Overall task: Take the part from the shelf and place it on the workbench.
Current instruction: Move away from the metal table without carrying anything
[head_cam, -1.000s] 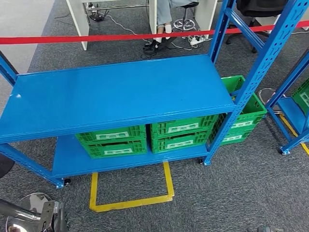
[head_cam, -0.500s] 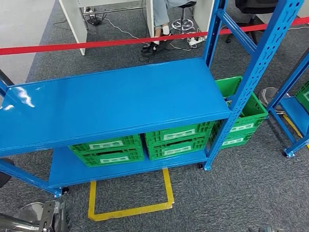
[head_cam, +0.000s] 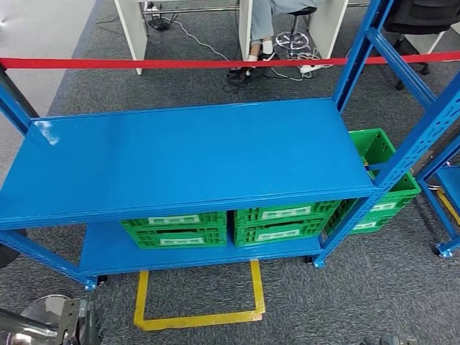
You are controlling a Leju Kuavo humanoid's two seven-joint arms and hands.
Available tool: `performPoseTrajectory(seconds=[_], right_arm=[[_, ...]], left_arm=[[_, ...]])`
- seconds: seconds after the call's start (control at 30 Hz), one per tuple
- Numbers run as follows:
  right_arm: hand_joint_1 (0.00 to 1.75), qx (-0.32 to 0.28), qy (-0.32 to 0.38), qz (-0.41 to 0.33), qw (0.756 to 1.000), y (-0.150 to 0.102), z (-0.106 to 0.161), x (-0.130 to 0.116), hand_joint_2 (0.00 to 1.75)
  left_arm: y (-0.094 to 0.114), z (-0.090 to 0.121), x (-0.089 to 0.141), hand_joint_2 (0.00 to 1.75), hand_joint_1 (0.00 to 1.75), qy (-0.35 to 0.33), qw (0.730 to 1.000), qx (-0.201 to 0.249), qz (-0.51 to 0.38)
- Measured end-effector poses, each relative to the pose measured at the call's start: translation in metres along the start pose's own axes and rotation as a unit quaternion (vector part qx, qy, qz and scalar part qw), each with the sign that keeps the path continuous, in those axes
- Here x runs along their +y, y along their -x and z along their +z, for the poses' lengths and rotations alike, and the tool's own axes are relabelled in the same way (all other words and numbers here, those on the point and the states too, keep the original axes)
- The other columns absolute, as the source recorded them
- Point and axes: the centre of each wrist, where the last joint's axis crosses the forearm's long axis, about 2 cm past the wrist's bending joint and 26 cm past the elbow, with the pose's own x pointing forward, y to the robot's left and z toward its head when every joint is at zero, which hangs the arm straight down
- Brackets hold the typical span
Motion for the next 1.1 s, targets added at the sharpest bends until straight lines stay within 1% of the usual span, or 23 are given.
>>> performPoseTrajectory(seconds=[0.37, 0.43, 0.5, 0.57, 0.6, 0.63, 0.73, 0.77, 1.1], right_arm=[[0.0, 0.0, -0.001, 0.001, 1.0, 0.0, -0.001, 0.0, 0.0], [0.0, 0.0, 0.0, -0.001, 1.0, 0.001, -0.001, 0.0, 0.0], [0.0, -0.001, 0.002, -0.006, 1.0, 0.002, -0.001, 0.0, 0.87], [0.0, -0.002, 0.007, -0.011, 1.0, 0.002, -0.002, 0.001, 1.75], [0.0, -0.002, 0.011, -0.011, 1.0, 0.001, -0.004, 0.002, 1.75], [0.0, -0.002, 0.016, -0.007, 1.0, 0.001, -0.006, 0.003, 1.75], [0.0, 0.005, 0.022, 0.013, 1.0, 0.003, -0.015, 0.008, 0.44], [0.0, 0.01, 0.021, 0.017, 1.0, 0.005, -0.018, 0.01, 0.0], [0.0, 0.08, -0.006, 0.052, 0.995, 0.033, -0.038, 0.024, 0.0]], left_arm=[[-0.002, -0.002, 0.0, 0.0, 0.0, 0.0, 1.0, -0.003, 0.0], [-0.001, -0.001, 0.0, 0.87, 0.0, 0.0, 1.0, -0.002, -0.001], [0.0, 0.0, 0.0, 1.75, 0.0, -0.002, 1.0, 0.0, -0.001], [0.0, 0.0, 0.0, 1.75, 0.0, -0.004, 1.0, 0.001, -0.002], [0.0, 0.0, 0.001, 1.75, 0.0, -0.004, 1.0, 0.002, -0.004], [0.001, 0.0, 0.002, 1.31, 0.0, -0.005, 1.0, 0.006, -0.007], [0.006, 0.001, 0.006, 0.0, 0.0, -0.008, 1.0, 0.025, -0.017], [0.008, 0.002, 0.008, 0.0, 0.0, -0.009, 0.999, 0.031, -0.02], [0.029, 0.002, 0.026, 0.0, 0.0, -0.016, 0.994, 0.093, -0.047]])
